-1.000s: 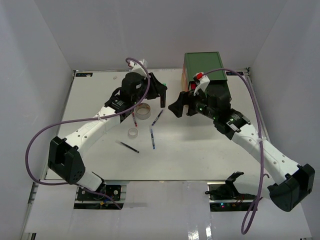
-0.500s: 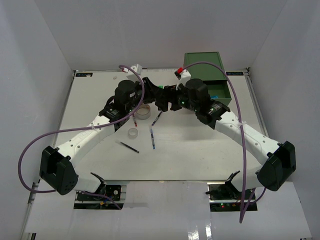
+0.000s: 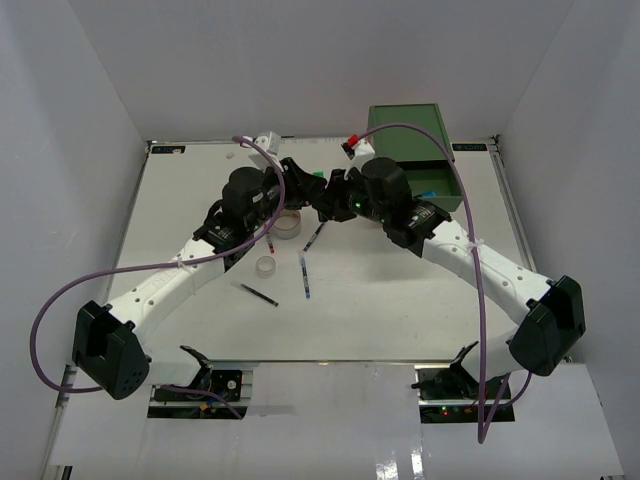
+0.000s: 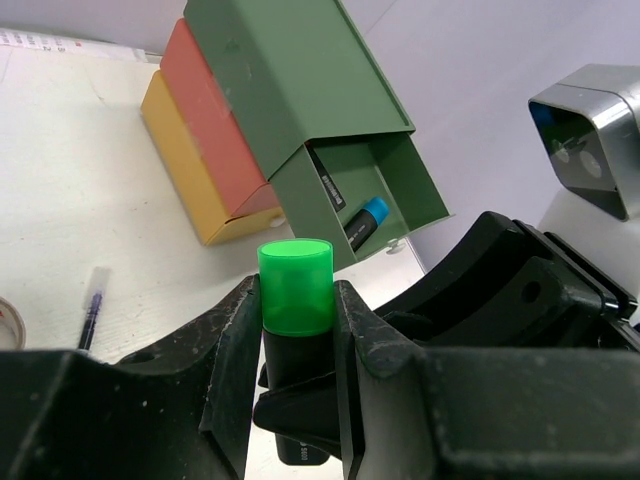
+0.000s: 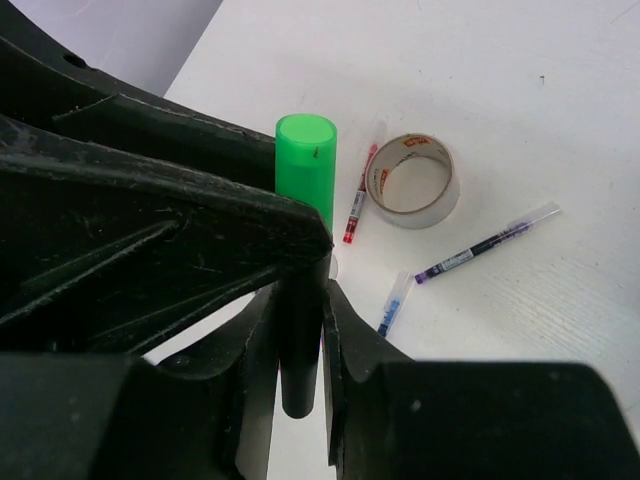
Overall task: Sort the stationery into containers
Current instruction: Place the pen in the drawer.
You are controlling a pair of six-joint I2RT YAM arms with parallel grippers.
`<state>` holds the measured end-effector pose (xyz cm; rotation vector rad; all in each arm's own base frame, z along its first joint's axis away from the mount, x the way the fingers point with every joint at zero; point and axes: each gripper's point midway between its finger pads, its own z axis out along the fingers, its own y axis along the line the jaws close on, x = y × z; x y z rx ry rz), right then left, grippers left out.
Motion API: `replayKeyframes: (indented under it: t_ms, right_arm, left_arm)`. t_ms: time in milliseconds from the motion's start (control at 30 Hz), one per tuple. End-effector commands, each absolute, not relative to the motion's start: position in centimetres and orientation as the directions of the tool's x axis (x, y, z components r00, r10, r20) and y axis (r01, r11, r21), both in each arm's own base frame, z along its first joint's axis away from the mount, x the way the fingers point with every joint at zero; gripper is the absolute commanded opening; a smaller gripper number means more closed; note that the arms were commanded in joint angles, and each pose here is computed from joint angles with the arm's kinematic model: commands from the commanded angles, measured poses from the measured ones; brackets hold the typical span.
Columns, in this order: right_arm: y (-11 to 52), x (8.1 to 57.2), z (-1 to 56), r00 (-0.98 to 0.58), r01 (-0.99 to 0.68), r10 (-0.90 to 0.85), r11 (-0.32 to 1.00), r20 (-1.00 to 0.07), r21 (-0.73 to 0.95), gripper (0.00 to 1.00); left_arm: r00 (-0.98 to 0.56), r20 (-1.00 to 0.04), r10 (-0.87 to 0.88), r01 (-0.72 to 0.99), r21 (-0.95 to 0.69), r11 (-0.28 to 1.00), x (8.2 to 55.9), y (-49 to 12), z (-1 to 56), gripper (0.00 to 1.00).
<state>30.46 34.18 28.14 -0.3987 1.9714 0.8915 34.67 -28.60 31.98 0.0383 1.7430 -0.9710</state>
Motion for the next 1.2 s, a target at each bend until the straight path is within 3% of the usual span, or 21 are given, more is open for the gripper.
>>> replayKeyframes:
  t_ms: [0, 133, 267, 467, 733, 933, 1067, 1167]
  right_arm:
    - [34.1, 31.7, 32.3, -0.446, -0.594, 0.160, 0.683, -0.880, 0.425, 0.08]
    - [32.5, 32.5, 31.3, -0.446, -0.522, 0.169, 0.749, -0.879, 0.409, 0.08]
    - [28.8, 34.2, 30.4, -0.444, -0.374, 0.214, 0.838, -0.870, 0.397, 0.08]
    - [20.6, 37.5, 29.9, -0.405, -0.116, 0.368, 0.887, -0.837, 0.447, 0.08]
    - [13.2, 40.1, 28.3, -0.354, 0.101, 0.492, 0.865, -0.795, 0.491, 0.11]
    - [11.9, 41.2, 26.8, -0.358, 0.170, 0.531, 0.846, -0.768, 0.506, 0.28]
    - [12.0, 41.1, 26.5, -0.375, 0.168, 0.522, 0.851, -0.766, 0.498, 0.47]
    - [12.1, 40.8, 26.1, -0.394, 0.156, 0.499, 0.864, -0.772, 0.479, 0.56]
  left_arm:
    - [-0.384, -0.831, -0.402, 0.509, -0.554, 0.659, 33.5, -28.2, 33.1, 0.37]
    - [-0.370, -0.839, -0.399, 0.489, -0.541, 0.684, 33.8, -27.7, 33.2, 0.76]
    - [-0.329, -0.855, -0.401, 0.424, -0.513, 0.747, 34.7, -26.1, 33.8, 0.98]
    - [-0.259, -0.904, -0.340, 0.272, -0.406, 0.872, 36.1, -21.4, 33.3, 0.98]
    - [-0.319, -0.920, -0.226, 0.100, -0.270, 0.958, 36.4, -15.3, 27.0, 0.98]
    - [-0.322, -0.927, -0.190, 0.042, -0.215, 0.976, 36.1, -13.3, 24.3, 0.98]
    - [-0.324, -0.933, -0.160, 0.025, -0.178, 0.984, 36.2, -12.7, 23.6, 0.98]
    - [-0.326, -0.932, -0.161, 0.032, -0.181, 0.983, 36.2, -12.9, 23.6, 0.98]
